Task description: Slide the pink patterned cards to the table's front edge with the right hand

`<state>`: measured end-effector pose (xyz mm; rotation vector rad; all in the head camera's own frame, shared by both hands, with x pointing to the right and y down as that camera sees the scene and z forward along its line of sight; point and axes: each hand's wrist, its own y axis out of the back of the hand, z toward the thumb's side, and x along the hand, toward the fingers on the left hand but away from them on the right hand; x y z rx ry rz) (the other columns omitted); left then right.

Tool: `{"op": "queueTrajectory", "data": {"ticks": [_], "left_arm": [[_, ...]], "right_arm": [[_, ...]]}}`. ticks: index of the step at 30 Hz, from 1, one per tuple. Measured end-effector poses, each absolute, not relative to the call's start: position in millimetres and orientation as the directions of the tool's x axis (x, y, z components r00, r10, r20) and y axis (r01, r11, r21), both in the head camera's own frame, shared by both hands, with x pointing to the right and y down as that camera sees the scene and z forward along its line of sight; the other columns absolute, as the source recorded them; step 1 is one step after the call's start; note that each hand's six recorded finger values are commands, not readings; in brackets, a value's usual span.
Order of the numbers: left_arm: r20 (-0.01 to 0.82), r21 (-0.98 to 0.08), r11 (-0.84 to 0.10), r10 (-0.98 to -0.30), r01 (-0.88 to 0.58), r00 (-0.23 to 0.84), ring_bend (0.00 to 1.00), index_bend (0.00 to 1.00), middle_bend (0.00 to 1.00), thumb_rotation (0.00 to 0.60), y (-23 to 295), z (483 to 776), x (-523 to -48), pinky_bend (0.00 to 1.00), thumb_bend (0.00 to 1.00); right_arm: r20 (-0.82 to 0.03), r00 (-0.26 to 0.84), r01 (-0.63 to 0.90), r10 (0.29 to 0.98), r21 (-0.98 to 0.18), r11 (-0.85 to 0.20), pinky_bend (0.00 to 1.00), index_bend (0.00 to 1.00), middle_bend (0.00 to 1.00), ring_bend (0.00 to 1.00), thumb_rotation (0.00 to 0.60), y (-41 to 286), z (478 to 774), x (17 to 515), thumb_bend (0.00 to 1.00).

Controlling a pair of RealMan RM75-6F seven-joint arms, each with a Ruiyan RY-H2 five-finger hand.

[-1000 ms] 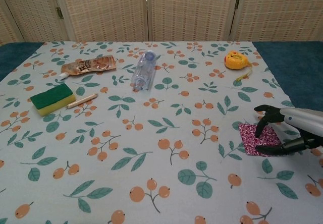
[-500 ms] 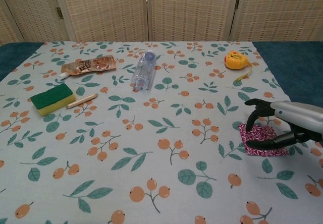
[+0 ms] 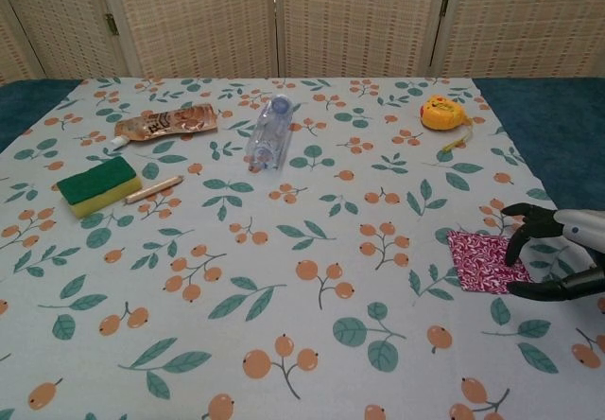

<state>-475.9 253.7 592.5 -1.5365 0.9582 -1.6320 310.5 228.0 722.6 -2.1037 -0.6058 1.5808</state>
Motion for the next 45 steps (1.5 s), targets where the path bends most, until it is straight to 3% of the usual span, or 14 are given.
{"op": "queueTrajectory", "data": {"ticks": [23,32,45], "left_arm": [[0.488,-0.872,-0.489,-0.869,-0.01,-0.079,0.02,0.17,0.0,0.6,259.5,593.1,-484.6,0.0,0.21],[0.49,-0.871,-0.491,-0.869,-0.012,-0.074,0.03,0.17,0.0,0.6,259.5,594.2,-484.0,0.0,0.21],[0.495,-0.868,-0.496,-0.866,-0.009,-0.076,0.03,0.17,0.0,0.6,261.4,593.1,-483.1,0.0,0.21]], "right_arm": [[-0.737,0.365,0.079,0.569,-0.584,-0.808,0.0,0.34,0.0,0.0,0.246,222.5,729.4,255.3,0.25],[-0.71,0.37,0.098,0.599,-0.611,-0.785,0.0,0.34,0.01,0.0,0.248,211.7,720.7,254.7,0.25],[-0.71,0.387,0.076,0.588,-0.611,-0.788,0.0,0.34,0.01,0.0,0.246,194.1,738.4,234.9,0.25]]}}
